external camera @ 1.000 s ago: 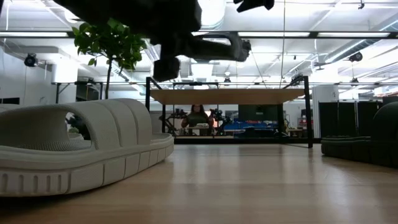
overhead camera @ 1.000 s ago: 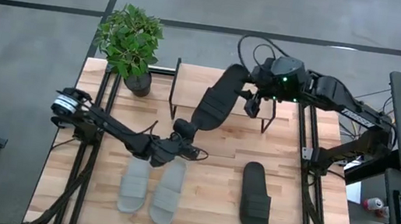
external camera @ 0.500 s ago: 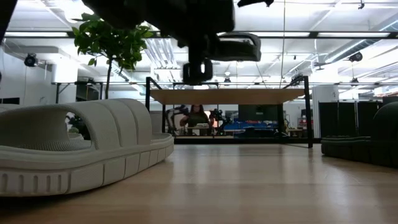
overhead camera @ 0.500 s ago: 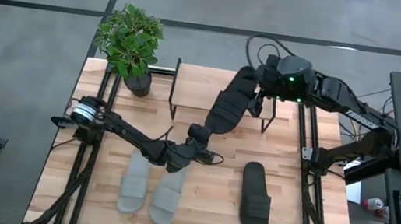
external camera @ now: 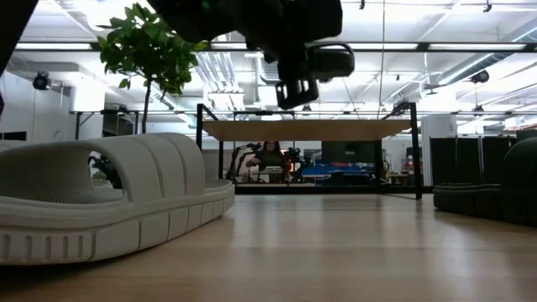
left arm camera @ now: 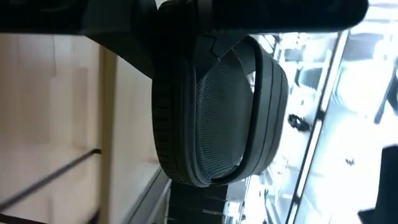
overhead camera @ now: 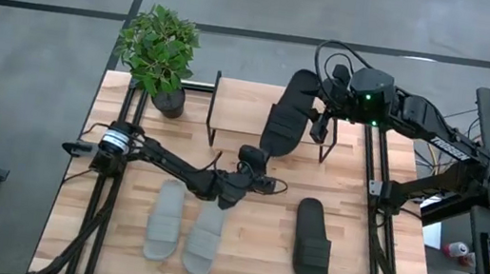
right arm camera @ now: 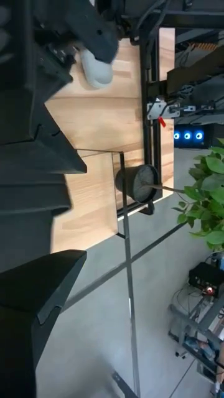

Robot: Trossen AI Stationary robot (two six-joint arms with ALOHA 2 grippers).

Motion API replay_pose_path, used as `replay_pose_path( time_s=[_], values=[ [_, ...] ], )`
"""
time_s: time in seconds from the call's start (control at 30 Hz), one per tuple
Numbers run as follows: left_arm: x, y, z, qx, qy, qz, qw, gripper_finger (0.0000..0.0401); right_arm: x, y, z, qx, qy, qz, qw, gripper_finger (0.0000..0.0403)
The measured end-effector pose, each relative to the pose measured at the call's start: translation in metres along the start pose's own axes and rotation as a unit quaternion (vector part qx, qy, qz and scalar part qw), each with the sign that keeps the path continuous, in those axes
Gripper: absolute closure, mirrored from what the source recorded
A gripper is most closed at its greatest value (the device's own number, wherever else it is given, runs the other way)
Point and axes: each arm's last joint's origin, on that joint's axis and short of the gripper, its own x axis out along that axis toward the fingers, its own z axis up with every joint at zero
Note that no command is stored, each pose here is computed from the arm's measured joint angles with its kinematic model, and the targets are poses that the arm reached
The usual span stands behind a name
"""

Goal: Pick and place slides into the shelf
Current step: Put the left black slide on the shelf

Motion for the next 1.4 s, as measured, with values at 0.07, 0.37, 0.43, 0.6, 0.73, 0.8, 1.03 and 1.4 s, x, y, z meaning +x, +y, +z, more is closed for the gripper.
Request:
replay_pose_path(
  time_s=[0.07,0.37,0.43,0.6,0.73,0.8,1.03,1.4],
  values=[
    [0.003,0.004,0.000,-0.013,0.003,0.003,1.000,0.0371,-0.001,0.000,0.001,-0.003,-0.001,-0.001,1.000,0.0199],
    [0.012,0.008,0.002,-0.021,-0.020,-0.003,1.000,0.0372,-0.007,-0.002,0.008,-0.006,-0.017,-0.005,1.000,0.0199],
    [0.014,0.007,0.001,-0.029,-0.017,-0.005,0.999,0.0372,-0.009,-0.003,0.009,-0.005,-0.020,-0.005,1.000,0.0199],
    [0.017,0.004,-0.001,-0.048,-0.028,-0.018,0.998,0.0372,-0.010,-0.003,0.010,-0.005,-0.023,-0.006,1.000,0.0199],
    [0.019,0.004,-0.001,-0.051,-0.039,-0.022,0.998,0.0372,-0.009,-0.003,0.010,-0.005,-0.023,-0.006,1.000,0.0199],
    [0.020,0.004,-0.001,-0.053,-0.045,-0.024,0.997,0.0373,-0.009,-0.003,0.010,-0.005,-0.022,-0.006,1.000,0.0199],
    [0.024,0.009,0.003,-0.080,-0.056,-0.028,0.995,0.0373,-0.009,-0.003,0.010,-0.004,-0.024,-0.006,1.000,0.0199],
    [0.031,0.012,0.002,-0.107,-0.074,-0.036,0.991,0.0373,-0.009,-0.003,0.010,-0.001,-0.024,-0.006,1.000,0.0199]
  ],
)
